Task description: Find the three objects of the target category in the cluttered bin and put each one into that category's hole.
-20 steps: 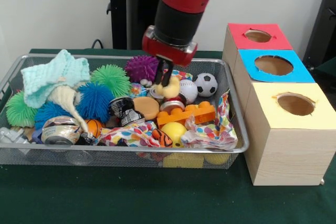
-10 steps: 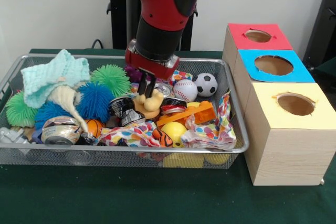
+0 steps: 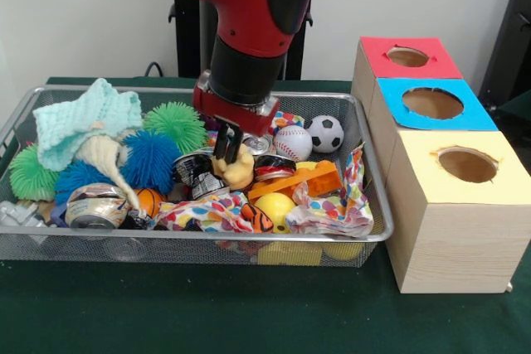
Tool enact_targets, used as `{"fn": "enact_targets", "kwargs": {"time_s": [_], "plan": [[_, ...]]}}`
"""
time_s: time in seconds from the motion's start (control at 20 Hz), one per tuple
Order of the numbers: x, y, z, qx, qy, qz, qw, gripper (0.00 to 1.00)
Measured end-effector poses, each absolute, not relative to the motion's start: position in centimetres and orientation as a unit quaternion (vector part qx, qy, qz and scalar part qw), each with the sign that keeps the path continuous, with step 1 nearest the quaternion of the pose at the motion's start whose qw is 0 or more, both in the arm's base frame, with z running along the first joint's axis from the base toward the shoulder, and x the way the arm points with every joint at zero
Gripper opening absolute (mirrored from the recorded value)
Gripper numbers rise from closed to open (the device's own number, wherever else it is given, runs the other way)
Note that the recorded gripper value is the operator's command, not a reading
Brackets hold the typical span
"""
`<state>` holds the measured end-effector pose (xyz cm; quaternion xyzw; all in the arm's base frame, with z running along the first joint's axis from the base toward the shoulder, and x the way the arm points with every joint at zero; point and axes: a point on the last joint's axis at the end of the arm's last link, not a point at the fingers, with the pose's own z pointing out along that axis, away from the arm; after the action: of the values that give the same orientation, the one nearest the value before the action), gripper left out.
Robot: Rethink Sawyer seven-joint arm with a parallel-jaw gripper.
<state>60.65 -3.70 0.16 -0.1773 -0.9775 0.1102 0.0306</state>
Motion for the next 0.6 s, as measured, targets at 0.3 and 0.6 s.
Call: {"fn": "enact_targets", "kwargs": {"time_s": [0.3, 0.6], "plan": [[60.9, -3.6, -0.7, -0.177, -0.979, 0.102, 0.020, 0.00], [62.2, -4.6, -2.1, -0.217, -0.974, 0.069, -0.006, 0.00]]}}
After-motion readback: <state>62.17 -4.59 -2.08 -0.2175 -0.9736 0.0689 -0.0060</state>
